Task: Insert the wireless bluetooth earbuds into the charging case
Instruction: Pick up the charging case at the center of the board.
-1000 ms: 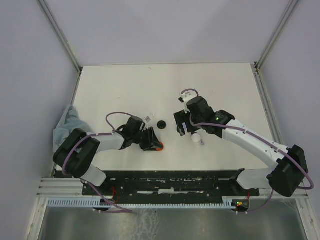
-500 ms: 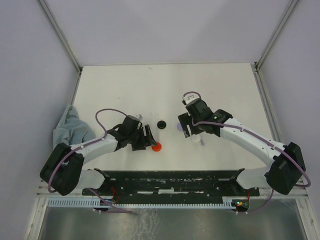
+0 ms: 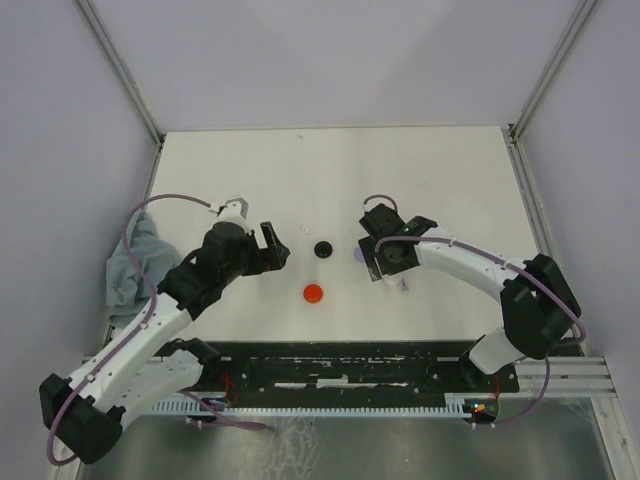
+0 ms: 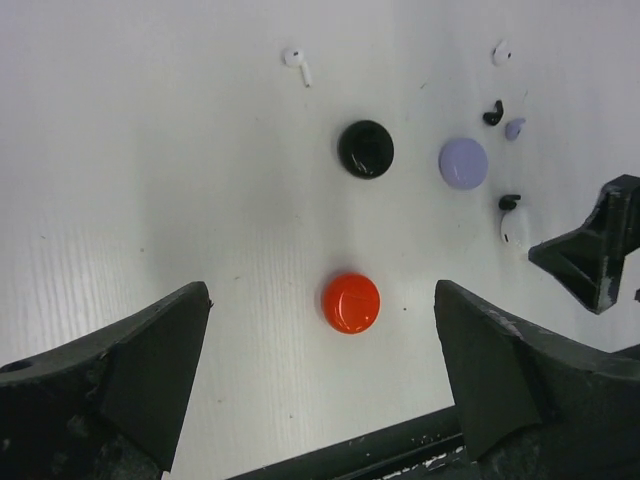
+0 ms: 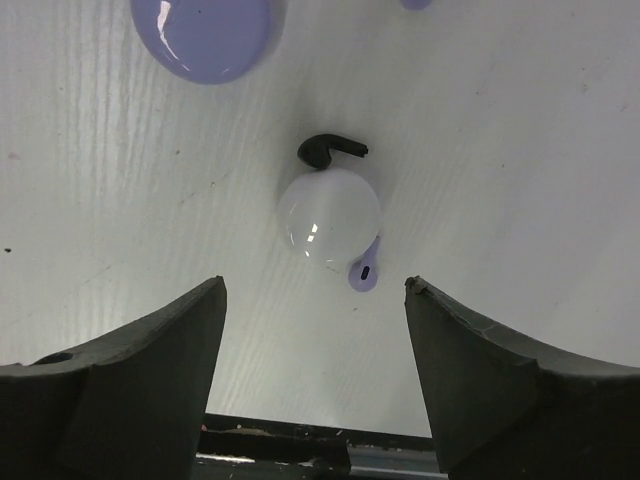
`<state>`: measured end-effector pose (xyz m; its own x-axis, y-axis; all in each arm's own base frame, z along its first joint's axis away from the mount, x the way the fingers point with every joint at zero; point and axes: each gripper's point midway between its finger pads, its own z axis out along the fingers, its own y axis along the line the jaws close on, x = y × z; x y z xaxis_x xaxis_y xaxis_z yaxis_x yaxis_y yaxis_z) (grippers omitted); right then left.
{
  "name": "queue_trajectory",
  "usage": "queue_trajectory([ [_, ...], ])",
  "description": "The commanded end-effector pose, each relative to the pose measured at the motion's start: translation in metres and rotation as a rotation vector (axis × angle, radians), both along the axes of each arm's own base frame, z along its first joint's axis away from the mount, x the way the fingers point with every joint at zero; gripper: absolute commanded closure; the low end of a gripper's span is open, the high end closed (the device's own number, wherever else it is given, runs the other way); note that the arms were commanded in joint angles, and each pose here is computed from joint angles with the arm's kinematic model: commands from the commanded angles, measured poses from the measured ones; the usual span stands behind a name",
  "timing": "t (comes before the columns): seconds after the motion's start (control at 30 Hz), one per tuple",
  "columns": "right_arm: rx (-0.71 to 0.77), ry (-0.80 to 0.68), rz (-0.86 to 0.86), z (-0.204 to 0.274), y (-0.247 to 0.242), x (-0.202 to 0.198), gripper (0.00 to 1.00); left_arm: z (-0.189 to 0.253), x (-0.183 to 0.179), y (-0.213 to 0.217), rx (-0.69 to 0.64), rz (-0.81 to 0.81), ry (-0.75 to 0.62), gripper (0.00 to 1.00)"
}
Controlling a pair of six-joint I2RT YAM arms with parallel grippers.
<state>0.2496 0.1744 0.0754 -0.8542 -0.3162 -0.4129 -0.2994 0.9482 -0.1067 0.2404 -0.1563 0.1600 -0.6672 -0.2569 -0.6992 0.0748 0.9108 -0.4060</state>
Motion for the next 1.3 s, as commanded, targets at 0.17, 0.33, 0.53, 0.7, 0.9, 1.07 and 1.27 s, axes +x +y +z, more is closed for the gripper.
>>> queue_trajectory([
  [0.17, -0.016, 0.036, -0.063, -0.033, -0.005, 0.009, 0.22, 0.051, -0.001, 0.03, 0.011, 0.066, -0.223, 0.01],
  [0.33, 0.009, 0.075, -0.084, -0.051, -0.004, 0.011, 0.25, 0.06, -0.005, 0.031, -0.057, 0.081, -0.29, 0.01],
  [0.53, 0.039, 0.105, -0.092, -0.066, -0.003, 0.015, 0.29, 0.055, -0.005, 0.024, -0.059, 0.049, -0.271, 0.02],
  [0.7, 0.049, 0.129, -0.096, -0.071, -0.006, 0.015, 0.38, 0.053, -0.005, 0.013, -0.087, 0.005, -0.263, 0.07],
  [0.9, 0.048, 0.128, -0.085, -0.055, -0.01, 0.009, 0.5, 0.051, -0.005, -0.009, -0.152, -0.074, -0.239, 0.12],
  [1.07, 0.076, 0.071, -0.038, -0.02, -0.004, 0.008, 0.54, 0.051, -0.004, -0.03, -0.214, -0.147, -0.218, 0.17],
  [1.27, 0.115, -0.032, 0.095, 0.031, 0.014, 0.007, 0.55, 0.06, -0.003, -0.059, -0.3, -0.26, -0.207, 0.2],
])
